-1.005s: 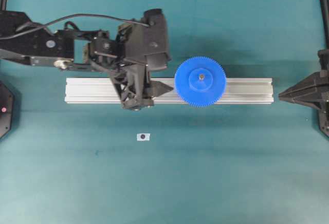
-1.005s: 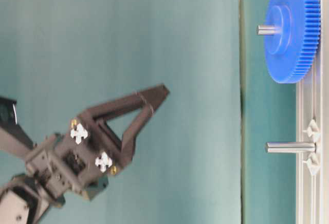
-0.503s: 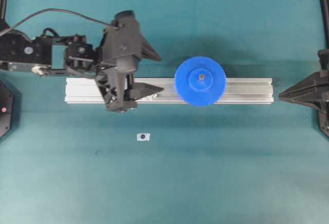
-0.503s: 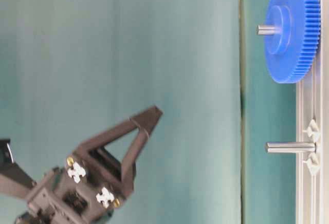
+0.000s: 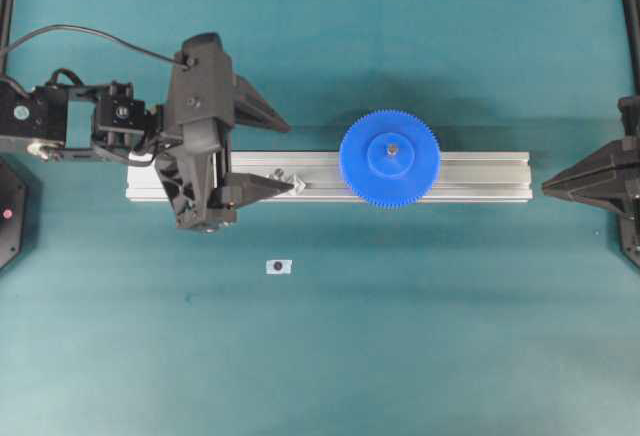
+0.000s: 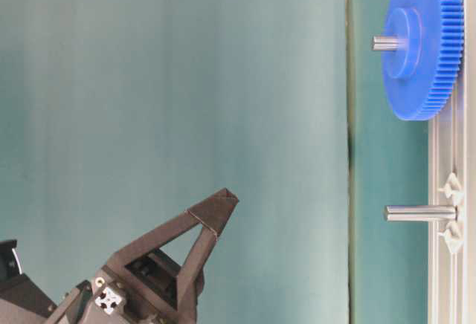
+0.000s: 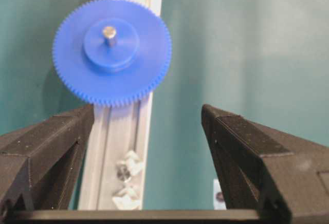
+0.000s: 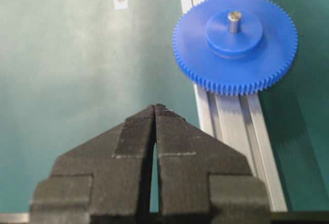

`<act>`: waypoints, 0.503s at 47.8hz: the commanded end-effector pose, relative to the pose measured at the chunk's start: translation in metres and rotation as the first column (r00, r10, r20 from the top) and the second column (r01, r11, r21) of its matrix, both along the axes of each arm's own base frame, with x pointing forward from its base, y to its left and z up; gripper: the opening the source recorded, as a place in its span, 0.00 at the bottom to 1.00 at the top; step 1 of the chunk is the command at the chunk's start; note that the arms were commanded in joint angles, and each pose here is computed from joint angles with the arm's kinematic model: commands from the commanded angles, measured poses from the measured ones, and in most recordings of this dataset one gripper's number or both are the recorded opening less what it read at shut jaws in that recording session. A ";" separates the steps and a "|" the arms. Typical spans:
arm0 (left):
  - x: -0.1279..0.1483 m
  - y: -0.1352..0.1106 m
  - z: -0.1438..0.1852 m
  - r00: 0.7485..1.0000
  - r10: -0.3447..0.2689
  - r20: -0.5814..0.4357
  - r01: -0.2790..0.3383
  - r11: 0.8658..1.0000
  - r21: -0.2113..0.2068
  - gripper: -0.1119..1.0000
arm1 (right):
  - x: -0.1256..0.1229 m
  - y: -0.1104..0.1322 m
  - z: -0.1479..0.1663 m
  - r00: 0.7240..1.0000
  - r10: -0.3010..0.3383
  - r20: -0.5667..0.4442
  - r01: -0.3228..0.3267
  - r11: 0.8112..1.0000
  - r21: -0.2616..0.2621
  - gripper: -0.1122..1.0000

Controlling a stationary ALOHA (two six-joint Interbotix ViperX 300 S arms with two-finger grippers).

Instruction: Find the location of the shaft and insert the large gear.

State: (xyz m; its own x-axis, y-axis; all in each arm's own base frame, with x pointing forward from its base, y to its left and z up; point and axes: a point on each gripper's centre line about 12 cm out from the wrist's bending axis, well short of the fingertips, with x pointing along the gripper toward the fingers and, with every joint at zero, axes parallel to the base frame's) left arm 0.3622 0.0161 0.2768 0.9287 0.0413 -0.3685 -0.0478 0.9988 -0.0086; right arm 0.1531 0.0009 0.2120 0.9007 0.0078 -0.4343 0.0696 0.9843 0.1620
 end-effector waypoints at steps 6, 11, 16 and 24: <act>-0.001 -0.003 0.011 0.999 -0.011 0.047 0.011 1.000 0.005 0.86 | 0.002 0.000 0.003 1.000 -0.005 0.008 0.005 1.000 0.005 0.13; -0.001 -0.003 0.012 0.999 -0.011 0.052 0.011 1.000 0.006 0.86 | 0.002 0.000 0.003 1.000 -0.006 0.009 0.005 1.000 0.007 0.13; -0.001 -0.004 0.012 0.999 -0.013 0.052 0.013 1.000 0.006 0.86 | 0.002 0.000 0.003 1.000 -0.006 0.009 0.005 1.000 0.007 0.13; -0.001 -0.005 0.013 0.998 -0.015 0.053 0.014 1.000 0.007 0.86 | 0.002 0.000 0.003 1.000 -0.006 0.009 0.005 1.000 0.007 0.13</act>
State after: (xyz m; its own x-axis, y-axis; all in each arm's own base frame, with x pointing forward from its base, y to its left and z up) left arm 0.3622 0.0139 0.2765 0.9334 0.0355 -0.3570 -0.0413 0.9991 -0.0087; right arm 0.1531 0.0009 0.2120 0.9007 0.0078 -0.4343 0.0696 0.9843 0.1620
